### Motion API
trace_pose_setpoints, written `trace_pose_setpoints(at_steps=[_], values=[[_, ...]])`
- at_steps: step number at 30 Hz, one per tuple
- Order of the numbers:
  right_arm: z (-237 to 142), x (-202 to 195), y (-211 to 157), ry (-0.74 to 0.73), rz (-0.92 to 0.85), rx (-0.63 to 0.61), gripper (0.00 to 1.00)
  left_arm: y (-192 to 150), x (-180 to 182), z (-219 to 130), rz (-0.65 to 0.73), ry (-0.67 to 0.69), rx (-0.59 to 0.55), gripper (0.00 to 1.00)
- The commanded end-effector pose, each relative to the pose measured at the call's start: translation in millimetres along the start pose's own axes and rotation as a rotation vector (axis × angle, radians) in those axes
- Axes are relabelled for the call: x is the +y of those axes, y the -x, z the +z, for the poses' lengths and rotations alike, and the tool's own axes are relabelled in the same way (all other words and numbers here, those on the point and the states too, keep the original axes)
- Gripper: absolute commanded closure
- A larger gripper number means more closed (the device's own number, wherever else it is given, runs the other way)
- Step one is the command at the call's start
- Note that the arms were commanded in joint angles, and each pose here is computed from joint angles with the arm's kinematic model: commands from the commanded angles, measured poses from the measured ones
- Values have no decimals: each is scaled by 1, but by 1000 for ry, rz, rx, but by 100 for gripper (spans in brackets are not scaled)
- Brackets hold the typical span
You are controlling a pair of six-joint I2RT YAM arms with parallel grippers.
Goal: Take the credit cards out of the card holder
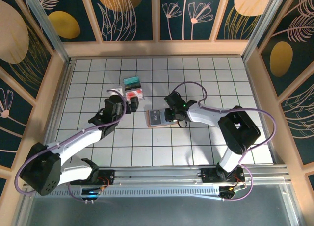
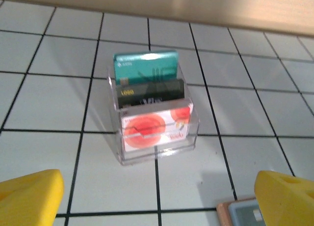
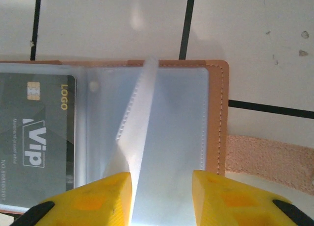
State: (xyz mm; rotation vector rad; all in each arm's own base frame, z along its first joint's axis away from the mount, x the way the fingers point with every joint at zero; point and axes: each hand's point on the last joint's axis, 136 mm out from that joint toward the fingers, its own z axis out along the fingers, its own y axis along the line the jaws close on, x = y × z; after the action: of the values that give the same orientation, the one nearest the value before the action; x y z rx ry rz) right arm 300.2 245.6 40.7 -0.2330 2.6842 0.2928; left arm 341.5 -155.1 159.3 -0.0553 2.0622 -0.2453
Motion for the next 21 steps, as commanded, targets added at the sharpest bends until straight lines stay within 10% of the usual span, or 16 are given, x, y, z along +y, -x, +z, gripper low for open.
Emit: trace_pose_setpoints(at_steps=[1, 21], values=[[-5, -7, 3, -2, 42, -26, 63, -2, -5, 3, 37, 41, 5, 1], [-41, -47, 31, 37, 271, -159, 67, -75, -19, 28, 136, 60, 166, 1]])
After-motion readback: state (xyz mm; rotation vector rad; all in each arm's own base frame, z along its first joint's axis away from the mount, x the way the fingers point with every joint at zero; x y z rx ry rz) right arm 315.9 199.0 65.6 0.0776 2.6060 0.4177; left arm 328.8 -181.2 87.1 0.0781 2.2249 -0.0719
